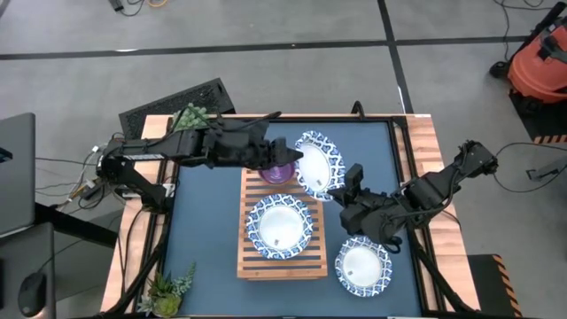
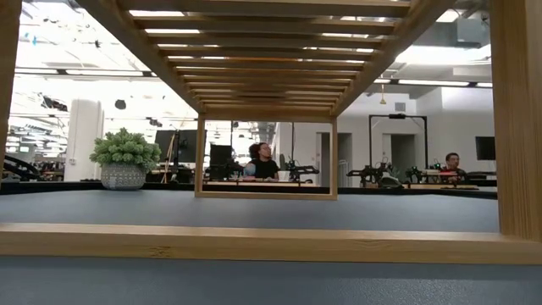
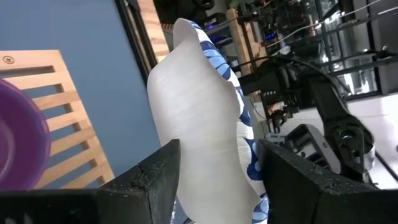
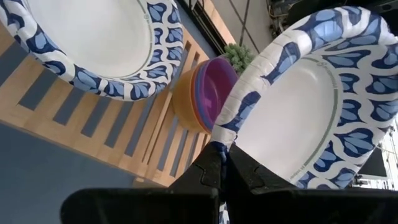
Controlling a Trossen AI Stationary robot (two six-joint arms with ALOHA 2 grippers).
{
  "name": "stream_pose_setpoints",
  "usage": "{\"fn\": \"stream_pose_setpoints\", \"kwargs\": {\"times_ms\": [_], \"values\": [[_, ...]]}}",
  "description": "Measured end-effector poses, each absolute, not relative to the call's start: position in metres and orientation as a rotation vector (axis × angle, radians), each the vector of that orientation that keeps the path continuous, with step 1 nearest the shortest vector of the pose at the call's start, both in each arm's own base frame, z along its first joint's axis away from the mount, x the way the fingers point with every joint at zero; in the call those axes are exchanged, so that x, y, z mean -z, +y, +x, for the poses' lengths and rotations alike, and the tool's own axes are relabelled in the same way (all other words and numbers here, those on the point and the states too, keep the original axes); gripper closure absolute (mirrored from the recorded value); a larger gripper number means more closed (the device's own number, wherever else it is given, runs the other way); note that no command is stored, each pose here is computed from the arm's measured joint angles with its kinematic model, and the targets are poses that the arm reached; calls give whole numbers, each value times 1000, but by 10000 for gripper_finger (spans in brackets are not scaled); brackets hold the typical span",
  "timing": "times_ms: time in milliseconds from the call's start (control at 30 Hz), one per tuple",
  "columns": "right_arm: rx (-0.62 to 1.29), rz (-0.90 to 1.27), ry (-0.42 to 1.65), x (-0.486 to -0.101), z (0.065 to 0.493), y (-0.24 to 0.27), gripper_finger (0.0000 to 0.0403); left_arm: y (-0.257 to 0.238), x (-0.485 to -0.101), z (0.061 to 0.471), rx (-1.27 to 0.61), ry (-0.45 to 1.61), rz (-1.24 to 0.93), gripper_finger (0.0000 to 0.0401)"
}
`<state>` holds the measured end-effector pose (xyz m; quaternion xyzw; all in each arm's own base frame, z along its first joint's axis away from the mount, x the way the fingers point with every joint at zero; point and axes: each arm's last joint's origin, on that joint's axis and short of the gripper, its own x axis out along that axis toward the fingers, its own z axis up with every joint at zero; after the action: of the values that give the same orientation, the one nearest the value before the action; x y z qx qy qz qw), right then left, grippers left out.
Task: Place and stack bowls onto a shelf
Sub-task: Stack the top big white and blue bowl on top of the big white and blue bowl
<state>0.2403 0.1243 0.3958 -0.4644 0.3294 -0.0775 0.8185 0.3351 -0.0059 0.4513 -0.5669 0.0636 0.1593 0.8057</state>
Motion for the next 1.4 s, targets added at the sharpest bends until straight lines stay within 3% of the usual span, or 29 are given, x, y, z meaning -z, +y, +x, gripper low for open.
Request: {"fn": "stream_pose_setpoints", "kwargs": {"times_ms": [867,1000,1400], "values": [[79,-909,759,-390,236,124,379,-8,-447,335,-317,211,-1240,208],[79,-910,759,-390,236,124,379,-8,-448,335,-302,214,-1243,235],[83,-901,759,-390,236,124,379,-8,-450,335,-283,198,-1213,370]]}}
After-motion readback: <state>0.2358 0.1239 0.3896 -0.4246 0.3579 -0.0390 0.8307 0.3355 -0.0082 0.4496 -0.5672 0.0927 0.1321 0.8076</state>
